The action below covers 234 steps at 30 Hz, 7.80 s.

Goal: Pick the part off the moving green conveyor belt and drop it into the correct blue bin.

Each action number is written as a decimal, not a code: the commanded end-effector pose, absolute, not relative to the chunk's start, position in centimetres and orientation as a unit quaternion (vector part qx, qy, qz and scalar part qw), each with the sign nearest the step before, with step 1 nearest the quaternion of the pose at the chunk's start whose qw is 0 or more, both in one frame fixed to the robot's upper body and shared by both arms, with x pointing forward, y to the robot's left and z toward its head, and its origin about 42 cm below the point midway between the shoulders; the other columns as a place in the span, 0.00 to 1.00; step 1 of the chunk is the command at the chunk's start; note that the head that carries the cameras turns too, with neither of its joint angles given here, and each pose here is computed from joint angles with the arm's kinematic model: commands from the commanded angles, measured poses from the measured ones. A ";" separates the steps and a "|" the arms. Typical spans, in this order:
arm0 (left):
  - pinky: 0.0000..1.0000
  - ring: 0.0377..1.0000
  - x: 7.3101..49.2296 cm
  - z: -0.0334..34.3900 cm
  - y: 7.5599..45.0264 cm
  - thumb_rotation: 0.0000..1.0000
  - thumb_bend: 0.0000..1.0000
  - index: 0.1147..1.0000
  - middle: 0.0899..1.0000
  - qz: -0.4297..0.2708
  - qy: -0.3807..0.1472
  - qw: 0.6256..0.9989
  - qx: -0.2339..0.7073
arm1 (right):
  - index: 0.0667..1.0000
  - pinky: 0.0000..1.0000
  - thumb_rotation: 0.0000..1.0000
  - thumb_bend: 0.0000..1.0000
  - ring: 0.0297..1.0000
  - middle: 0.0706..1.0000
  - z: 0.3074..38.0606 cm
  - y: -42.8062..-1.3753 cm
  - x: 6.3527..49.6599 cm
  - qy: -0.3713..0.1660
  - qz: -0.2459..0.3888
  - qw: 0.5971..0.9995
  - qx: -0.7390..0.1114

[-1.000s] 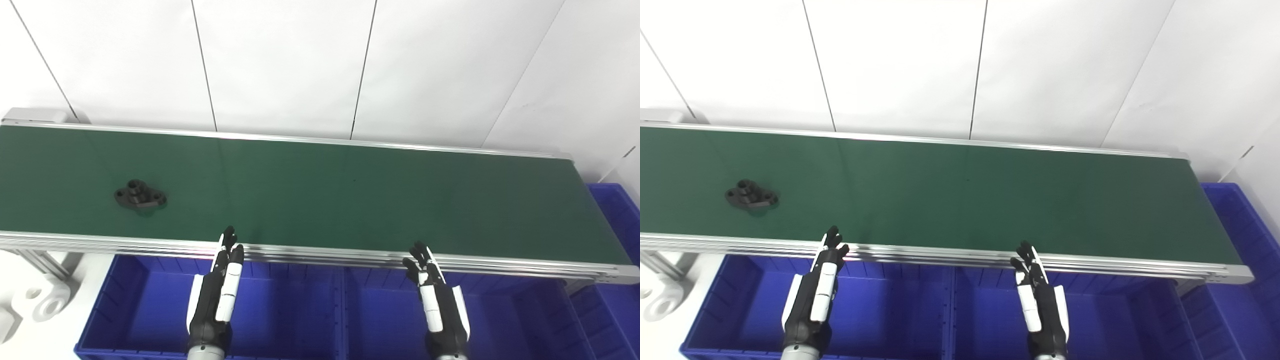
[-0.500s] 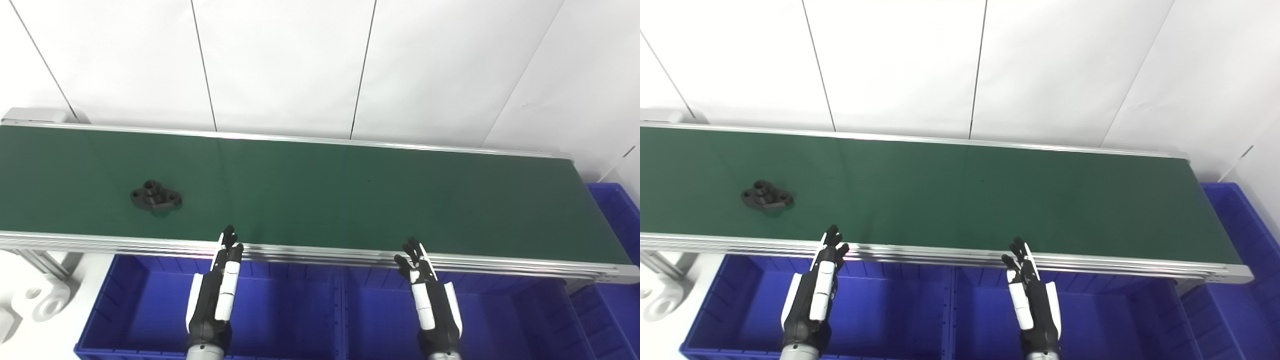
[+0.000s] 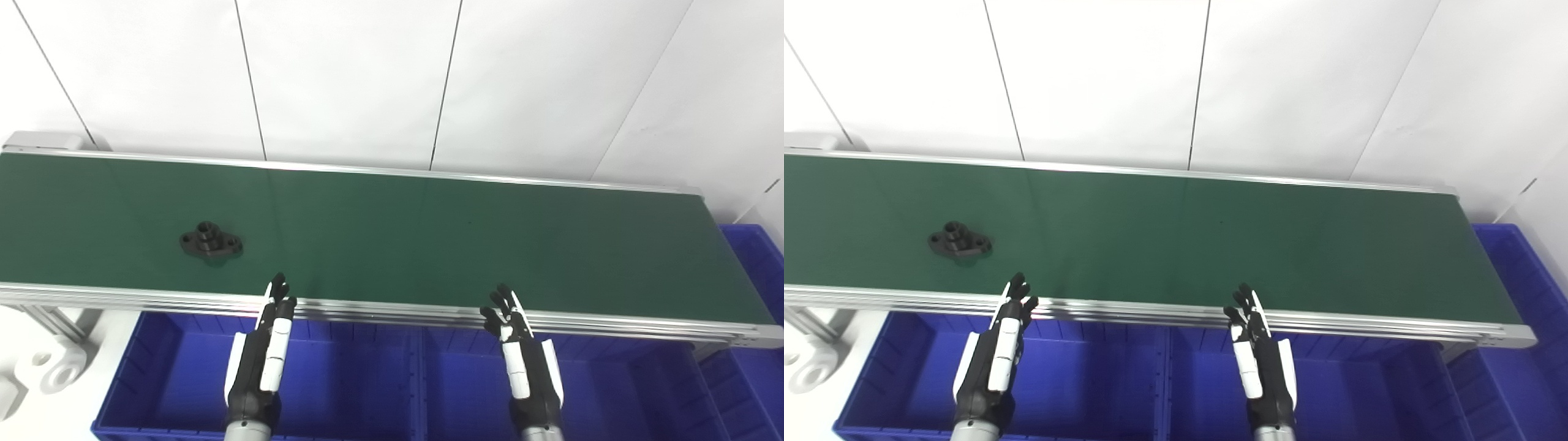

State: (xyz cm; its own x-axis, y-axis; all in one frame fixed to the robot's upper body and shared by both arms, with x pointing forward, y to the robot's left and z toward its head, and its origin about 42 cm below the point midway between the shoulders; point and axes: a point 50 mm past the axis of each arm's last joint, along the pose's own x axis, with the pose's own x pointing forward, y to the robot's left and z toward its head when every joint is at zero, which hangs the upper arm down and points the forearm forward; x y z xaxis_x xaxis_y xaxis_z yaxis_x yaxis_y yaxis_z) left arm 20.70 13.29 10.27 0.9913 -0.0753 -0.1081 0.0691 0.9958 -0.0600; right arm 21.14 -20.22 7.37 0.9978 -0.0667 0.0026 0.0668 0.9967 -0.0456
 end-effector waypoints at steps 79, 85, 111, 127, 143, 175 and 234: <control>1.00 0.92 21.9 9.2 12.3 0.91 0.44 1.00 0.98 -0.052 0.022 0.998 -0.022 | 0.86 0.63 0.61 0.93 0.82 0.89 16.4 -18.5 31.8 -0.119 -0.015 0.916 -0.383; 0.99 0.91 21.8 9.5 12.1 0.91 0.43 1.00 0.97 -0.050 0.019 0.998 -0.016 | 0.83 0.62 0.57 0.94 0.78 0.87 17.4 -16.7 34.9 -0.110 -0.007 0.900 -0.422; 0.99 0.91 20.8 10.6 10.7 0.88 0.41 1.00 0.94 -0.044 0.012 0.998 -0.032 | 0.80 0.53 0.55 1.00 0.69 0.85 15.6 -11.8 42.3 -0.066 0.034 0.835 -0.545; 0.98 0.90 20.2 11.6 10.1 0.88 0.38 1.00 0.94 -0.042 0.009 0.998 -0.037 | 0.72 0.21 0.43 0.92 0.29 0.47 13.8 -11.0 42.6 -0.037 0.065 0.828 -0.556; 0.99 0.91 19.9 12.0 10.1 0.87 0.40 1.00 0.96 -0.046 0.009 0.998 -0.041 | 0.45 0.17 0.01 0.52 0.21 0.42 10.9 -12.7 41.9 0.021 0.088 0.783 -0.616; 1.00 0.91 20.3 12.3 11.2 0.92 0.43 1.00 0.94 -0.040 0.010 0.998 -0.049 | 0.45 0.17 0.00 0.52 0.20 0.43 16.5 -16.9 38.6 -0.087 0.054 0.816 -0.568; 1.00 0.96 22.9 16.1 16.8 0.90 0.56 1.00 1.00 -0.077 0.024 0.993 -0.084 | 0.83 0.34 0.83 1.00 0.49 0.73 17.7 -25.2 28.2 0.090 0.224 0.645 -0.725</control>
